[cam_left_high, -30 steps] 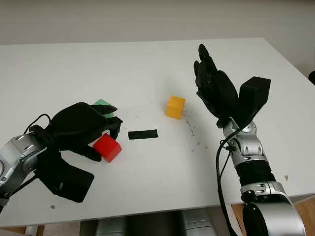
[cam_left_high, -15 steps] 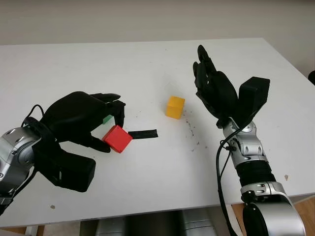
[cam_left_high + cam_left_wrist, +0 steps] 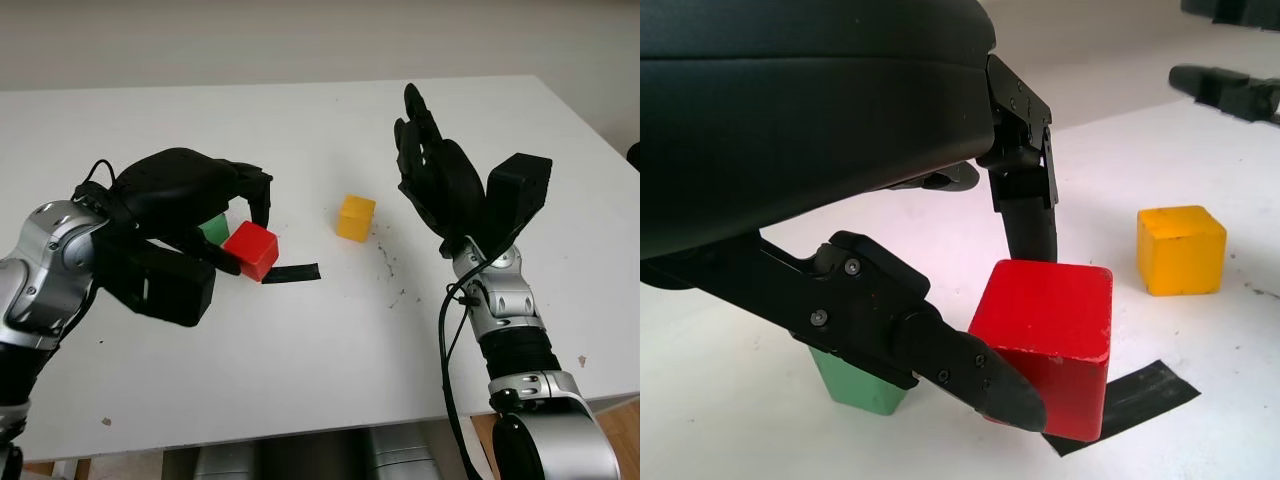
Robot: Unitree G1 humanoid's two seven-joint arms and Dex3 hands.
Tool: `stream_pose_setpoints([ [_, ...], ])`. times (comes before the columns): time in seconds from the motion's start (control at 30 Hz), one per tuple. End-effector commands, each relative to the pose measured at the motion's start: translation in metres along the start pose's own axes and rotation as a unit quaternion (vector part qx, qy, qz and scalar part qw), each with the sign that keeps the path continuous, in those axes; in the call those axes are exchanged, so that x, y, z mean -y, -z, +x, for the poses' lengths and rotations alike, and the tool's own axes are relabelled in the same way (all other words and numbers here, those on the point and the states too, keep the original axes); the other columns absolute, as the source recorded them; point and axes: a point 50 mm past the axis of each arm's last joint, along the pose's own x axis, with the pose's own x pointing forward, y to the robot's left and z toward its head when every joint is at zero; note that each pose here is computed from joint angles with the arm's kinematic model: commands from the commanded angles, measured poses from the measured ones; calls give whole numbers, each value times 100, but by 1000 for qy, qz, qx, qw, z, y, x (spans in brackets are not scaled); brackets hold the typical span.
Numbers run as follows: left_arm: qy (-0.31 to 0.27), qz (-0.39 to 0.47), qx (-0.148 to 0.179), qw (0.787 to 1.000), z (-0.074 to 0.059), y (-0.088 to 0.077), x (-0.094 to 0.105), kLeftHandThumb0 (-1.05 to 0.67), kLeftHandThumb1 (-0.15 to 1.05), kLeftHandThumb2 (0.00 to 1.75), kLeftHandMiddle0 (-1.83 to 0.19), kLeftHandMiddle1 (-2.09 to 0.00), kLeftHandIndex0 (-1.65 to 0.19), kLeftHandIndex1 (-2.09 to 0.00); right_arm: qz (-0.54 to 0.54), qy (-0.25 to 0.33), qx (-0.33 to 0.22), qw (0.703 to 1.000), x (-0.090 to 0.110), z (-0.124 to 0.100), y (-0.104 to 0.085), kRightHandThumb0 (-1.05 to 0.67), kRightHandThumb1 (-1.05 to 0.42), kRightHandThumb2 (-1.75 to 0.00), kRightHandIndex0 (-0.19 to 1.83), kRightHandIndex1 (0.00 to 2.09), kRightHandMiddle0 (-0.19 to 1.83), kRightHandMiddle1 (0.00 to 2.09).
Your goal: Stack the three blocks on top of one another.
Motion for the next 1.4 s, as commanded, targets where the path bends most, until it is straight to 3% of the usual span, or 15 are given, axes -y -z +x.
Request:
stream_pose_setpoints([
  [0.0,-8,10,9,1000,9,-3,-9,-41,94,5,-27,-6,-44,-144,-4,-2,11,1000,-1,1,-5,-72,-105,-72,-19,0,-19,0],
  [0.2,16,-7,33,999,27,-7,-11,-41,93,5,-26,-5,-44,-143,-5,-2,13,1000,-2,1,-6,-71,-105,-72,-19,0,-19,0],
  [0.43,35,-35,36,998,41,-7,-9,-45,95,6,-24,-5,-43,-150,-5,-2,13,1000,-1,-1,-6,-70,-105,-72,-19,0,-19,0],
  [0.7,50,-105,35,993,45,-3,-2,-48,96,6,-23,-5,-40,-156,-2,0,10,1000,-2,-2,-4,-72,-105,-72,-19,0,-19,0],
  [1.37,60,-126,24,990,48,-1,11,-45,98,5,-18,-5,-35,-156,0,3,10,1000,-2,-3,-2,-73,-105,-72,-19,0,-19,0],
])
